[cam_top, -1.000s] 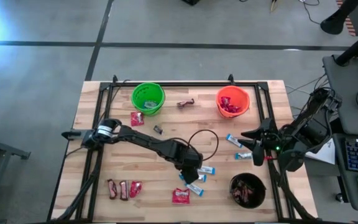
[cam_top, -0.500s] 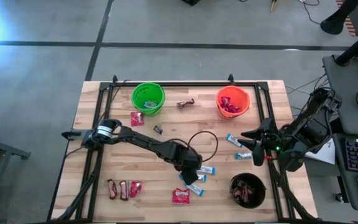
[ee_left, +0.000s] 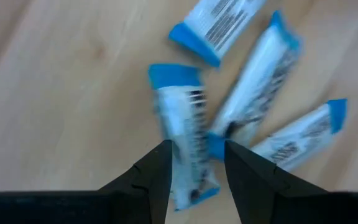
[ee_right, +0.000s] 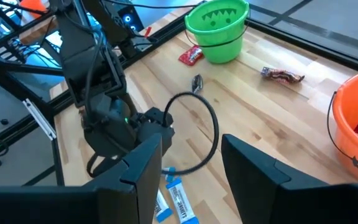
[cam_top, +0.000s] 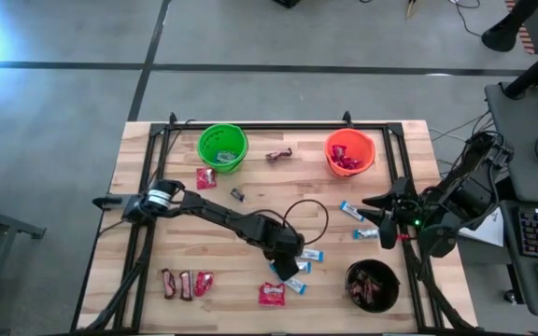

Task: Sort candy
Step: Put the white candy into the green bucket

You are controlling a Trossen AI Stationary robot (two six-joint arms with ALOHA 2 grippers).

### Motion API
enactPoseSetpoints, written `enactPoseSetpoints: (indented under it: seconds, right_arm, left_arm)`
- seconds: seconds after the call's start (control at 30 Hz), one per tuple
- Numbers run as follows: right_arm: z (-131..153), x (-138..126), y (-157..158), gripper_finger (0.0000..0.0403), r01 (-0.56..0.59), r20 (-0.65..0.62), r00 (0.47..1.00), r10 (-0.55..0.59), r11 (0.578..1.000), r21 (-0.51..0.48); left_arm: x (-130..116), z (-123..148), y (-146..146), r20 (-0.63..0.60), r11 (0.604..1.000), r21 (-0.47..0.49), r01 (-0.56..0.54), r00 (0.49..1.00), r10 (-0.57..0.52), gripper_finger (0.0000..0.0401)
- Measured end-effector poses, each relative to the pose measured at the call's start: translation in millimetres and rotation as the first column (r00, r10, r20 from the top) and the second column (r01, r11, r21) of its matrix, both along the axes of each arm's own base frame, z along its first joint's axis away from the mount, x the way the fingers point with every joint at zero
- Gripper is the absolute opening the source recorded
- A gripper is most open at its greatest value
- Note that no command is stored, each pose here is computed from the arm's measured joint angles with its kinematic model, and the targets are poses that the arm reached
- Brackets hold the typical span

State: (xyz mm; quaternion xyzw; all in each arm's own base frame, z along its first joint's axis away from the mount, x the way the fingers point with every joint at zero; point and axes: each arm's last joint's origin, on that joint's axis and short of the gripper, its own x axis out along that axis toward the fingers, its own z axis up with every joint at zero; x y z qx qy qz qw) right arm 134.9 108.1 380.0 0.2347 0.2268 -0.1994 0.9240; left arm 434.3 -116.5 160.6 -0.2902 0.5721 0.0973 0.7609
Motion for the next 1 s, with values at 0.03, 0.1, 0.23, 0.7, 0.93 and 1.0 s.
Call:
enactPoseSetpoints:
  seconds: [0.03, 0.1, 0.23, 0.7, 0.93, 1.0]
  right_arm:
    - [0, 0, 0, 0.0159, 0.000, -0.001, 1.000, 0.000, 1.000, 0.000]
    - [0, 0, 0, 0.0160, -0.001, -0.002, 1.000, 0.001, 1.000, 0.003]
    - [0, 0, 1, 0.0158, -0.015, -0.010, 1.000, 0.016, 1.000, 0.020]
    - [1, 1, 1, 0.0158, -0.030, -0.011, 0.999, 0.030, 1.000, 0.007]
    - [0, 0, 2, 0.0148, -0.048, -0.026, 0.998, 0.048, 0.999, 0.012]
    - [0, 0, 2, 0.0145, -0.048, -0.026, 0.998, 0.049, 0.999, 0.011]
  left_arm:
    - [0, -2, 0, -0.007, 1.000, 0.002, 0.001, 1.000, -0.001, 0.0128]
    - [2, -12, -2, -0.018, 1.000, 0.002, 0.000, 1.000, 0.000, 0.0128]
    - [4, -23, -2, -0.053, 1.000, -0.012, -0.006, 0.999, 0.006, 0.0128]
    - [9, -18, -4, -0.091, 0.996, 0.051, 0.075, 0.993, -0.070, 0.0041]
    - [10, -2, -5, -0.127, 0.990, 0.069, 0.120, 0.986, -0.111, 0.0012]
    - [10, 4, -5, -0.147, 0.989, 0.075, 0.127, 0.982, -0.115, 0.0007]
